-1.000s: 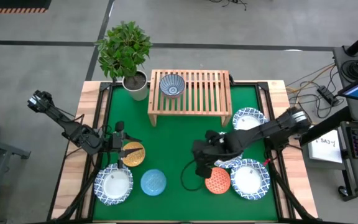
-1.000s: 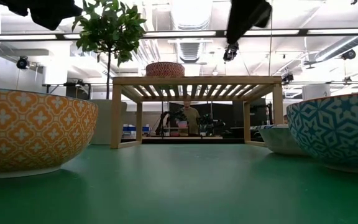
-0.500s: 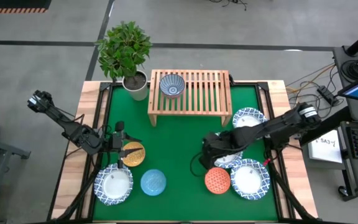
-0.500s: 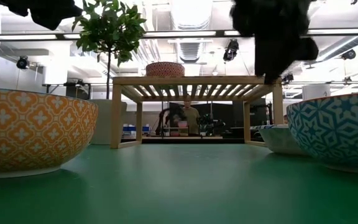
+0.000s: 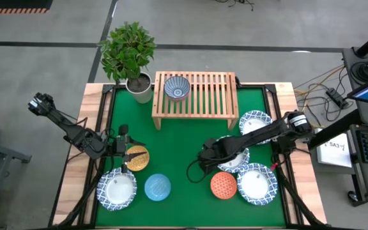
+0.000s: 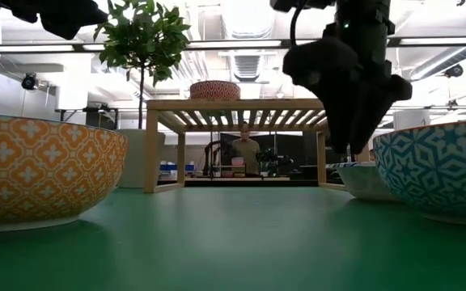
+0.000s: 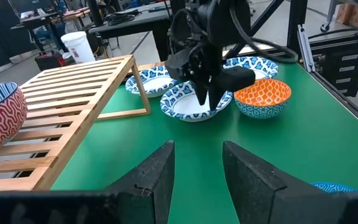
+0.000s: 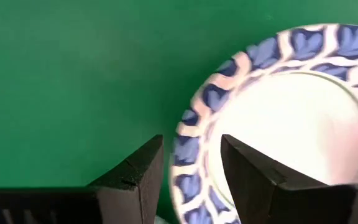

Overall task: Place and stack bowls onto a shelf
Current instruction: Put the center white bowl on the shelf

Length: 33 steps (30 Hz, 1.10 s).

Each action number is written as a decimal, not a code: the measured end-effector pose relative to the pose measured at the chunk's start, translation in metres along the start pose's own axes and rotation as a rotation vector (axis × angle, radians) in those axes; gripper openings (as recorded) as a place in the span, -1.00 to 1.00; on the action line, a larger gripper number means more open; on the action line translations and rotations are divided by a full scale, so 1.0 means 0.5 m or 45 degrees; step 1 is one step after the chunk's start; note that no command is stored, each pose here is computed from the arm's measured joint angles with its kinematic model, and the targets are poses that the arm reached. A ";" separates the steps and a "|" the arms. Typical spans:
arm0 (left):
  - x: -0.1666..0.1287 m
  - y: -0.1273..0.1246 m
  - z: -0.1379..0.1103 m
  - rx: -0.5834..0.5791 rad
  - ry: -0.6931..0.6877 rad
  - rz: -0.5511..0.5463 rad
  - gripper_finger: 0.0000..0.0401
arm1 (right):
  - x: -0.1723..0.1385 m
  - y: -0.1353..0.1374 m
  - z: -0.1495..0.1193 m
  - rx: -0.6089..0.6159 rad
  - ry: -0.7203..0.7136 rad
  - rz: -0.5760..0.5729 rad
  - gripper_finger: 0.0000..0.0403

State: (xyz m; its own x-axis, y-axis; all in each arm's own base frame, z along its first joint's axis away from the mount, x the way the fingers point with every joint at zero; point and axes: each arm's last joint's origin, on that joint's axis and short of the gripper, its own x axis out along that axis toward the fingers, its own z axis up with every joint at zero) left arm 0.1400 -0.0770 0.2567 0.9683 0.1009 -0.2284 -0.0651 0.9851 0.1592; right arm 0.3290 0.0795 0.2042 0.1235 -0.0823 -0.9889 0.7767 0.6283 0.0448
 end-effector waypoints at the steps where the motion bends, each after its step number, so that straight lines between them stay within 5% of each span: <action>1: 0.000 0.000 0.000 0.000 0.000 0.000 -0.41 | 0.003 0.001 0.001 -0.002 0.003 -0.018 -0.25; 13: 0.001 0.000 -0.001 0.002 0.002 0.000 -0.41 | 0.057 0.017 0.003 -0.065 0.020 -0.103 -0.29; 26: 0.001 0.000 -0.001 0.002 0.003 0.000 -0.41 | 0.046 0.015 0.004 -0.107 0.008 -0.086 -0.84; 33: 0.001 0.000 -0.001 0.002 0.002 0.000 -0.41 | -0.004 0.036 0.018 -0.203 -0.035 0.029 -0.93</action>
State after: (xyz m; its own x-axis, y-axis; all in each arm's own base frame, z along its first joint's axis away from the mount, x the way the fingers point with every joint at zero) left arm 0.1403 -0.0772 0.2561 0.9679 0.1014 -0.2300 -0.0650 0.9849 0.1606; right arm 0.3482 0.0837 0.2083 0.1585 -0.0861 -0.9836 0.6657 0.7450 0.0421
